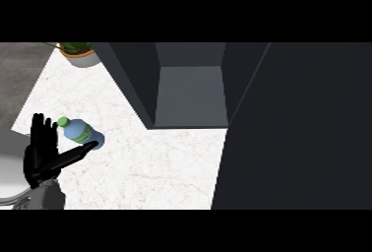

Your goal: Pick up the bottled water, place it into the cabinet and close the cabinet

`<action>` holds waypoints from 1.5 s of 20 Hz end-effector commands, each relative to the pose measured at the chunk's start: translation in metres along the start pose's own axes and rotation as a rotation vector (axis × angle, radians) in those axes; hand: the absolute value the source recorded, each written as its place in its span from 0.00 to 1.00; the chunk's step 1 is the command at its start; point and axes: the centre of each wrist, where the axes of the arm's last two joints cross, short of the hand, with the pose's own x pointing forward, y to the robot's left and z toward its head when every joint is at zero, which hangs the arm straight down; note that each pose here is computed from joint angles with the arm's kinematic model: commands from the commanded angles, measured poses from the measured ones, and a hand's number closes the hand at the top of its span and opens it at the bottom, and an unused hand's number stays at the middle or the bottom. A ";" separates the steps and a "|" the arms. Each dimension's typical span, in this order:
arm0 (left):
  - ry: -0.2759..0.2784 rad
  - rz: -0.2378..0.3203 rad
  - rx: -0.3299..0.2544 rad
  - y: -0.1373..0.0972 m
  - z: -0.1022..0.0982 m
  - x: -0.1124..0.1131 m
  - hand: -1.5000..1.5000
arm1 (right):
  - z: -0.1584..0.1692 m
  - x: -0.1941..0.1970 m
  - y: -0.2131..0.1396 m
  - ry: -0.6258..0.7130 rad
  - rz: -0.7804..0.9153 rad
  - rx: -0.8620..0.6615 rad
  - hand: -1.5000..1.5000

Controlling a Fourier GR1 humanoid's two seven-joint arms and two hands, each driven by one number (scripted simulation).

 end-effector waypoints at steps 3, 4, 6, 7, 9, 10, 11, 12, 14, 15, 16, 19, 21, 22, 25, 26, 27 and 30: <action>0.017 -0.006 0.008 0.011 0.024 -0.046 0.00 | 0.031 0.030 -0.005 -0.063 0.016 -0.005 0.00; 0.019 0.015 -0.002 0.025 0.017 -0.040 0.00 | 0.029 0.037 -0.007 -0.071 0.011 -0.001 0.00; 0.036 0.012 0.000 0.019 -0.005 -0.038 0.00 | 0.022 0.023 0.001 -0.066 0.004 0.002 0.00; 0.020 0.009 0.011 0.013 0.007 -0.049 0.00 | 0.035 0.028 0.000 -0.073 0.000 -0.003 0.00; 0.012 0.010 -0.014 0.015 0.012 -0.062 0.00 | 0.022 0.022 -0.011 -0.068 0.005 -0.001 0.00; 0.020 0.018 -0.009 0.032 0.000 -0.051 0.00 | 0.024 0.034 -0.002 -0.092 -0.004 -0.006 0.00; 0.012 0.028 -0.014 0.020 0.015 -0.066 0.00 | 0.013 0.025 0.001 -0.077 0.013 -0.018 0.00; -0.007 0.035 -0.022 0.017 0.008 -0.062 0.00 | 0.023 0.030 -0.010 -0.075 0.018 -0.016 0.00; 0.007 0.061 -0.006 0.021 0.007 -0.065 0.00 | 0.028 0.035 0.002 -0.070 0.000 -0.003 0.00; -0.010 0.069 -0.005 0.004 0.020 -0.077 0.00 | 0.025 0.031 0.001 -0.075 0.019 -0.020 0.00; 0.004 0.108 -0.004 0.010 0.003 -0.066 0.00 | 0.022 0.032 0.001 -0.076 0.003 -0.020 0.00; -0.001 0.102 0.011 0.018 0.006 -0.071 0.00 | 0.030 0.026 -0.001 -0.067 0.011 -0.025 0.00; -0.006 0.130 -0.003 0.021 -0.005 -0.061 0.00 | 0.024 0.030 0.009 -0.082 -0.001 -0.019 0.00; -0.027 0.119 -0.010 0.021 0.004 -0.069 0.00 | 0.029 0.037 0.002 -0.083 0.004 -0.031 0.00; -0.004 0.138 -0.013 0.003 -0.011 -0.063 0.00 | 0.032 0.033 -0.005 -0.065 0.018 -0.019 0.00; -0.008 0.147 0.017 0.020 -0.005 -0.066 0.00 | 0.030 0.023 -0.009 -0.075 0.014 -0.049 0.00; -0.021 0.171 -0.013 0.002 -0.002 -0.071 0.00 | 0.017 0.017 -0.004 -0.077 0.010 -0.041 0.00; -0.009 0.206 -0.026 -0.009 0.000 -0.074 0.00 | 0.035 0.030 -0.007 -0.062 0.014 -0.037 0.00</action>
